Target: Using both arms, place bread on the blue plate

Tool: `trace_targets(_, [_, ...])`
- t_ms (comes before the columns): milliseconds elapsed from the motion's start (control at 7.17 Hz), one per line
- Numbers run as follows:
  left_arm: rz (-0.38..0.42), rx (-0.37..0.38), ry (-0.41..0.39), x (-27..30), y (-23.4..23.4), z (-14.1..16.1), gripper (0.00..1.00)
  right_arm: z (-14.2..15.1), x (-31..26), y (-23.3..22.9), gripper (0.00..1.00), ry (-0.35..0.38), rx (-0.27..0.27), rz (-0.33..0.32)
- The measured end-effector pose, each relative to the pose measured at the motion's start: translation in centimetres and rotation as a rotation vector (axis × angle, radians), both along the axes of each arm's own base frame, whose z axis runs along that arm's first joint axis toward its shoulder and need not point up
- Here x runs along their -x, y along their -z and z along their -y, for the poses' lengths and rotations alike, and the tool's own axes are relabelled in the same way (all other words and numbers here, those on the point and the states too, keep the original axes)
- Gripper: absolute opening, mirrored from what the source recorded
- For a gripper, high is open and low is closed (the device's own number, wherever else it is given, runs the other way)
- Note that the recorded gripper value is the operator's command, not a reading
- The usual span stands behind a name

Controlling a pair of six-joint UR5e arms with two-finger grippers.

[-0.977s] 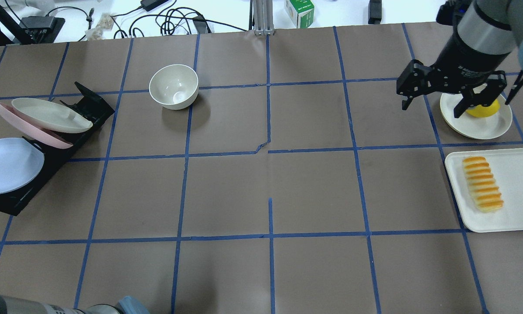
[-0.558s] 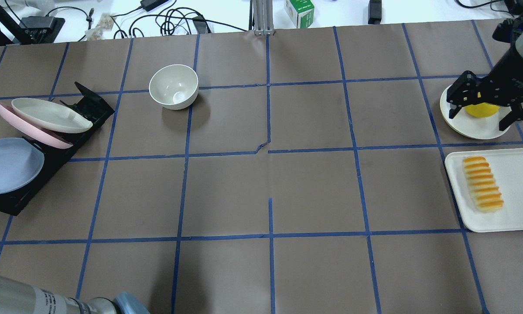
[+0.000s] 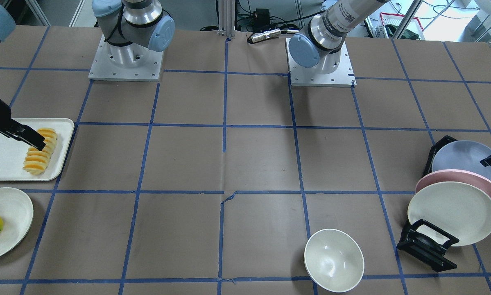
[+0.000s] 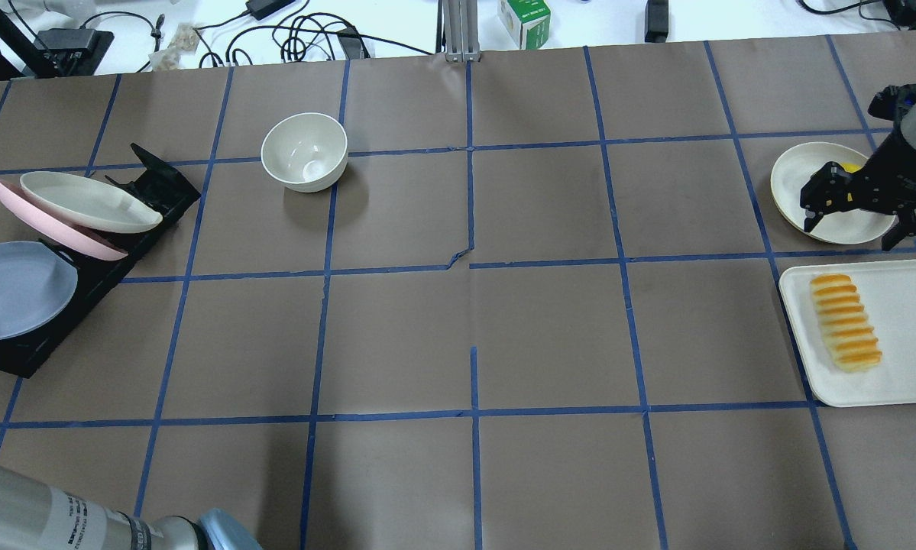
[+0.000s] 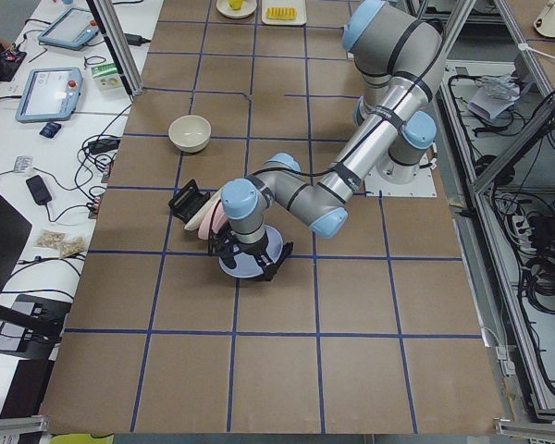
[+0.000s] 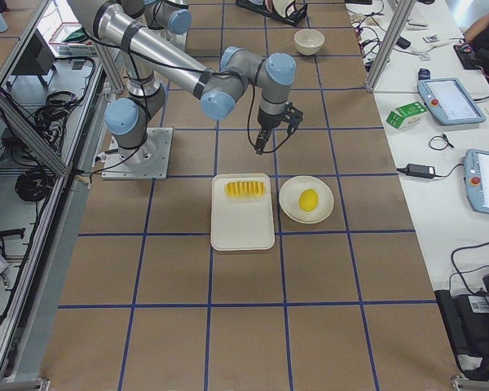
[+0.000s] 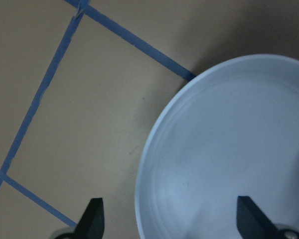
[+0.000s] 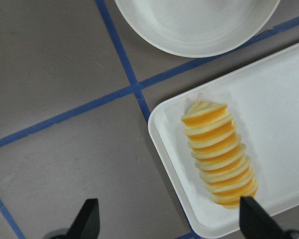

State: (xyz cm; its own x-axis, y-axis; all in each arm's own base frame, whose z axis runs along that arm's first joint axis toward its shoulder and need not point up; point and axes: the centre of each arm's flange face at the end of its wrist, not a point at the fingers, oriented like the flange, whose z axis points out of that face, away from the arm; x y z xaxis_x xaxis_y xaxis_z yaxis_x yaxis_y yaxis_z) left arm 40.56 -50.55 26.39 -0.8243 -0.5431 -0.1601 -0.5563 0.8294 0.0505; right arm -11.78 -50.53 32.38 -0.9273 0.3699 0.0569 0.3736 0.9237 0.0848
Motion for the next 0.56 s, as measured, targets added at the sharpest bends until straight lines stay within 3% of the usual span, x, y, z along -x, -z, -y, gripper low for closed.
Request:
trace_targets(140, [0.001,0.004,-0.004,-0.4,0.4,-0.2,0.70,-0.4,1.2,2.5,1.00,-0.010,-0.017,-0.009])
trace_targets(279, [0.002,0.007,-0.008,-0.8,0.5,-0.5,0.50,-0.7,1.8,4.8,1.00,-0.066,-0.013,-0.024])
trace_targets(558, [0.002,0.007,-0.009,-1.0,0.4,-0.8,0.33,-0.8,2.3,7.7,1.00,-0.170,0.022,-0.054])
